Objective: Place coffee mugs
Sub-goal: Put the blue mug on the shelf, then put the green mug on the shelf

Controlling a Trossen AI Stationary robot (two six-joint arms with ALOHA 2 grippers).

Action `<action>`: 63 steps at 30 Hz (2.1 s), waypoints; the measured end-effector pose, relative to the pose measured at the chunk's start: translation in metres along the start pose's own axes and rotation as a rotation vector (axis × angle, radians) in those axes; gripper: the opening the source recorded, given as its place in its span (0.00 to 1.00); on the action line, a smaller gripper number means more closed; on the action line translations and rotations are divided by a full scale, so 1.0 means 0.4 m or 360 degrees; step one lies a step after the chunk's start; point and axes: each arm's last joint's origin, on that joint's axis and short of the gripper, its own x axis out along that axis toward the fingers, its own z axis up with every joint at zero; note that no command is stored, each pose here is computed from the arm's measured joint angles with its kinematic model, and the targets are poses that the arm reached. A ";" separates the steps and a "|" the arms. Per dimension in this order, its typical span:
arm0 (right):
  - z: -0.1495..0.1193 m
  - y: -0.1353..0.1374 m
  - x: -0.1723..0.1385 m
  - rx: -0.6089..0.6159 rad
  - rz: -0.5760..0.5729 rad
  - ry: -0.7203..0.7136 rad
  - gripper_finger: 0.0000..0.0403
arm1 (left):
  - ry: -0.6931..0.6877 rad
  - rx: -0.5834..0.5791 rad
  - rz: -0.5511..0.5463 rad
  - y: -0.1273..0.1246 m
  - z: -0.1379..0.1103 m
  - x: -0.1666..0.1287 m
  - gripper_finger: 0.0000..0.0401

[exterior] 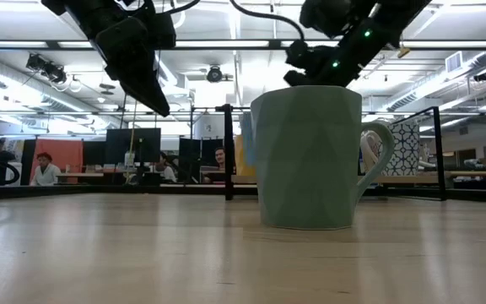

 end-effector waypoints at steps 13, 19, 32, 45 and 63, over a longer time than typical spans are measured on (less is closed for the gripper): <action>-0.005 0.001 0.090 0.0069 -0.0119 -0.0096 0.16 | -0.0009 -0.0003 -0.0002 0.000 0.001 0.000 0.39; -0.006 -0.011 0.105 0.0117 -0.0091 -0.0085 0.16 | -0.0028 -0.0006 -0.0007 -0.001 0.004 0.000 0.39; 0.002 -0.022 0.111 0.0143 -0.0042 -0.0112 0.18 | -0.0049 -0.0010 -0.0011 -0.002 0.007 0.000 0.39; 0.005 -0.022 0.111 0.0160 -0.0033 -0.0127 0.28 | -0.0054 -0.0012 -0.0013 -0.002 0.008 0.000 0.39; 0.018 -0.024 0.088 0.0152 0.0058 -0.0148 0.55 | -0.0056 -0.0013 -0.0013 -0.002 0.009 0.000 0.39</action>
